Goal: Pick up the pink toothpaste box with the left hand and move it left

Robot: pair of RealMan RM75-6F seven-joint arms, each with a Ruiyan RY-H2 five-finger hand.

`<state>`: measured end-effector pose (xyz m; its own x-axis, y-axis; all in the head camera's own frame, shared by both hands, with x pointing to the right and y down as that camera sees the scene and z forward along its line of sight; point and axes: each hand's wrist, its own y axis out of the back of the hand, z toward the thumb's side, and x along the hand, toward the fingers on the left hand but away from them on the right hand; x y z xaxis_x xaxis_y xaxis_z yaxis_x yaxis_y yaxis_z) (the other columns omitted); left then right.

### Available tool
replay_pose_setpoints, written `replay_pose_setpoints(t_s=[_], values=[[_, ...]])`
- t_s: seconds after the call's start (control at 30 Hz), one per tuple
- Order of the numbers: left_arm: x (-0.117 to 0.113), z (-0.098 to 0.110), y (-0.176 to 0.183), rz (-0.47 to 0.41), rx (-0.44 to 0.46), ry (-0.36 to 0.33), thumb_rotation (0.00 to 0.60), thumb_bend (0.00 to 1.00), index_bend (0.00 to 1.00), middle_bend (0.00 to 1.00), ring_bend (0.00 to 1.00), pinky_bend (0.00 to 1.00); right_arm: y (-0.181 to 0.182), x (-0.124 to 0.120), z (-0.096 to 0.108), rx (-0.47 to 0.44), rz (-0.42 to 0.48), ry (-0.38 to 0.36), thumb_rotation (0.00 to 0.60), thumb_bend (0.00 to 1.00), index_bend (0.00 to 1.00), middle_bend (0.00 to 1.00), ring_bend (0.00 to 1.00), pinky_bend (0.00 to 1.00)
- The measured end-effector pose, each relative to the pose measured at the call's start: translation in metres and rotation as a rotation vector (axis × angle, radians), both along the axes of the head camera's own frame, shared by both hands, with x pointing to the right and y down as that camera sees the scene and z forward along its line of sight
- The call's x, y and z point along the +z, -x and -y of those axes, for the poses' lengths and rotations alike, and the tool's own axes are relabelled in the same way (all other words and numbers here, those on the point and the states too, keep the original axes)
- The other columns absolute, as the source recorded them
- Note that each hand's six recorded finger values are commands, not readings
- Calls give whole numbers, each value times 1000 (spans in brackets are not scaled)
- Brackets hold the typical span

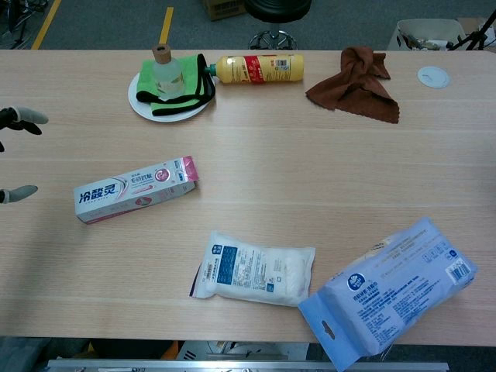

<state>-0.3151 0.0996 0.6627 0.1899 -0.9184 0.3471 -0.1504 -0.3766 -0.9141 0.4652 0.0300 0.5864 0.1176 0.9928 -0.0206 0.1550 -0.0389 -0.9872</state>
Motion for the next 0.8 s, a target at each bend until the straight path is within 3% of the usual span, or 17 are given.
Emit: replay_pose_setpoints(t_s=[0.27,0.8], values=[[19,0,-19,34,25,71,600,142,160,223,195,366,-4,0,3,3,5,-3,600,458,570,421,343,414],[57,15,-52,50,43,141,600,141,159,214,192,317,-16,8,1,21,15,17,600,460,570,421,343,414]])
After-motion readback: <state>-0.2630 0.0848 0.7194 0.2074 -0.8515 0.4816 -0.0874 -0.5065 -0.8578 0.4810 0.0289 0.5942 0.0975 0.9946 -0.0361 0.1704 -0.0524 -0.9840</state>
